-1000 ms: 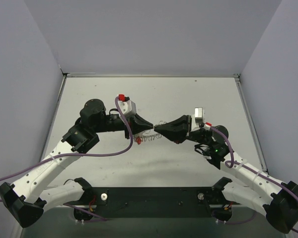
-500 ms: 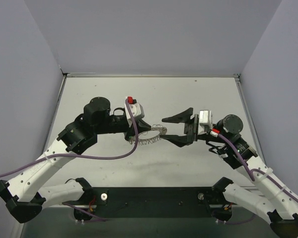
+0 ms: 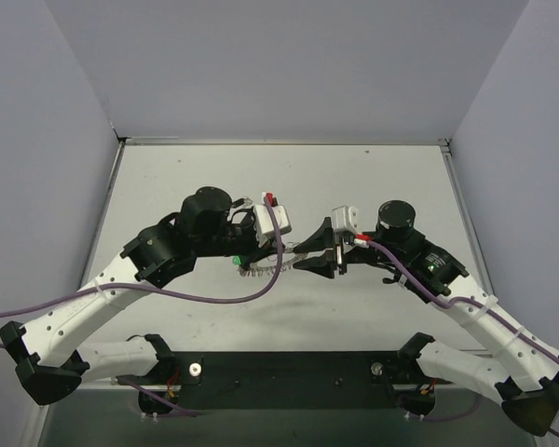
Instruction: Put the keys on the keyring
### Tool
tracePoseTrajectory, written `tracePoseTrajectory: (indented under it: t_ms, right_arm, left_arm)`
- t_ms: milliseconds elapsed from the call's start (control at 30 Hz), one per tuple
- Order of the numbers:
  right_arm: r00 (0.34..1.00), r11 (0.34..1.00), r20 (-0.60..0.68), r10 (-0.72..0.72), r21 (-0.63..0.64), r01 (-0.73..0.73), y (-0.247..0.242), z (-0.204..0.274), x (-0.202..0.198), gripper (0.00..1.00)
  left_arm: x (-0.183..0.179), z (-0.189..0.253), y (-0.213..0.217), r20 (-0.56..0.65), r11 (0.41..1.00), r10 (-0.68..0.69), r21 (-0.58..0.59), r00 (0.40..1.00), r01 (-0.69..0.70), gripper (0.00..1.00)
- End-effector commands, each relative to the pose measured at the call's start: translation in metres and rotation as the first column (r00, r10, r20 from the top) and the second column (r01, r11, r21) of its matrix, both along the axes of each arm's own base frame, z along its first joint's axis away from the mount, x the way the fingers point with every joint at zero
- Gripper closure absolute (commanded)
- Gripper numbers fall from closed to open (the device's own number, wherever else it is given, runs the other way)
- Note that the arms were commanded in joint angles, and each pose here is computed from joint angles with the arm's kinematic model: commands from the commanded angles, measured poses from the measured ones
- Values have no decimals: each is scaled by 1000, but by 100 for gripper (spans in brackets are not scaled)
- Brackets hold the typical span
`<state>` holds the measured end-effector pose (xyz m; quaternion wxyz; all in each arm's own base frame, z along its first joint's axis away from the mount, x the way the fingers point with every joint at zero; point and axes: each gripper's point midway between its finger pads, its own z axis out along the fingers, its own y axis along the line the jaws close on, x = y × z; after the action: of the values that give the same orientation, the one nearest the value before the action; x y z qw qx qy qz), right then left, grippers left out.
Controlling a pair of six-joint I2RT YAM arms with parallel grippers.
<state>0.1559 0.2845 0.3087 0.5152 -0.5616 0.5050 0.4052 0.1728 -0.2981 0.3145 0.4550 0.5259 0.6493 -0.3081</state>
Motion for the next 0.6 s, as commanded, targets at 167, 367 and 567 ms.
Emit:
tracePoseTrajectory:
  t_ms: [167,367,567]
  right_arm:
    - [997,999,67,-44,-1,44,2,9,8,66]
    - [993,996,74,-89,-1,90,2,9,15,65]
    - [993,996,72,-92,17,91,5,9,16,65]
  left_arm:
    - [3,32,-8,82,999,-2,-50,997,6,100]
    - [1,30,-10,81,999,-11,-44,997,15,100]
    - [-1,30,-13,81,999,-21,-47,996,25,100]
